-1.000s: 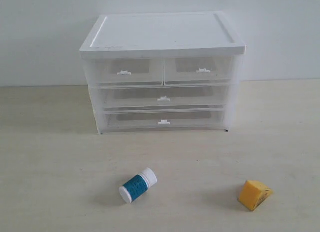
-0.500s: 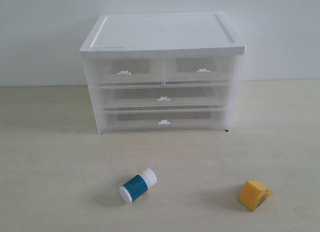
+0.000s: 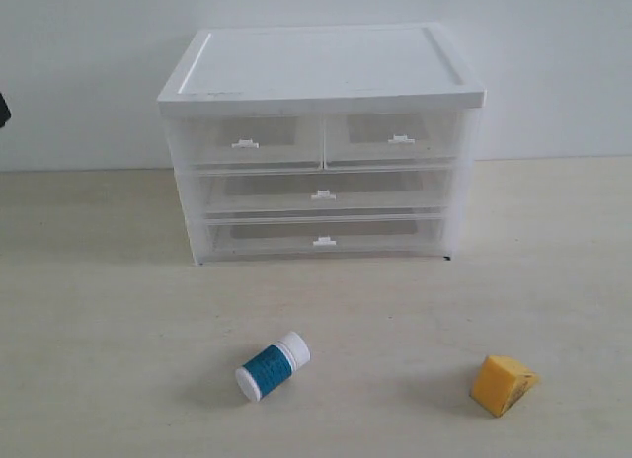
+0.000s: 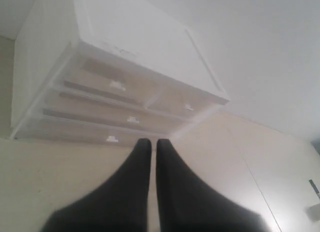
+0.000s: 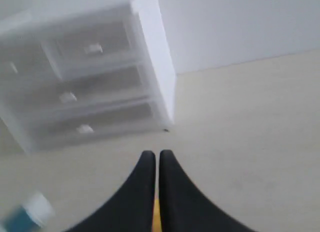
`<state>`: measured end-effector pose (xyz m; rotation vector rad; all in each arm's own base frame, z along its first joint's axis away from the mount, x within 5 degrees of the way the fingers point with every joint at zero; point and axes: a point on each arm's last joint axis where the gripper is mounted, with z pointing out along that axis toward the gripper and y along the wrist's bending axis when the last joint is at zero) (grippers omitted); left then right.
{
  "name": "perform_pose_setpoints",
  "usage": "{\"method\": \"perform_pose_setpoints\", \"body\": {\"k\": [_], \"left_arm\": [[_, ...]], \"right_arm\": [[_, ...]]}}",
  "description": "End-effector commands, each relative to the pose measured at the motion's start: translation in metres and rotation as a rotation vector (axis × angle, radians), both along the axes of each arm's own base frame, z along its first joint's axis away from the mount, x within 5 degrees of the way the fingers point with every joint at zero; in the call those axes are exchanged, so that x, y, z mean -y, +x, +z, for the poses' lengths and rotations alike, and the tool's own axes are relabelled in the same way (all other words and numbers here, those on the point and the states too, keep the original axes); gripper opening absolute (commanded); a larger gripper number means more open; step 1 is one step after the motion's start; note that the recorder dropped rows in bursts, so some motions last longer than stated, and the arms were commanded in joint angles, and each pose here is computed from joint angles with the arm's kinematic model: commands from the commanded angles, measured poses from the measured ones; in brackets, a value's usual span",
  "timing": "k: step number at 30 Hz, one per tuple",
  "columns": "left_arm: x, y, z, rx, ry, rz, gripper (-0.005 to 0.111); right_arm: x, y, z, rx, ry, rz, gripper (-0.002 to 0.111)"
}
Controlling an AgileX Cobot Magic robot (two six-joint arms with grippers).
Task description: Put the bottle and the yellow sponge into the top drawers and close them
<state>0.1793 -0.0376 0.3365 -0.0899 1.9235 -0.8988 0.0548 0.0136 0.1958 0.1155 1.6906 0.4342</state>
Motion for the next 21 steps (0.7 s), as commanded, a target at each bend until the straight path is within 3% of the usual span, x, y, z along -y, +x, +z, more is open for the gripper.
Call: {"method": "perform_pose_setpoints", "body": {"k": [1,4,10,17,21], "left_arm": [[0.001,0.014,-0.01,-0.048,-0.033,-0.015,0.004],[0.001,0.022,-0.014,-0.076,-0.086,-0.016,0.004],[0.001,0.033,-0.018,-0.058,-0.122,-0.011,0.004],[0.001,0.037,-0.016,-0.014,-0.142,-0.022,0.004],[0.001,0.04,-0.013,0.011,-0.17,-0.013,0.004]], "right_arm": [[0.0,0.0,0.013,-0.006,0.643,-0.026,0.0],[0.001,0.0,0.014,-0.01,0.744,-0.029,0.0],[0.007,0.001,0.021,0.084,0.767,-0.064,0.0],[0.011,0.0,0.026,0.119,0.967,-0.081,0.0],[0.021,-0.005,0.05,0.349,0.926,-0.097,0.0]]}}
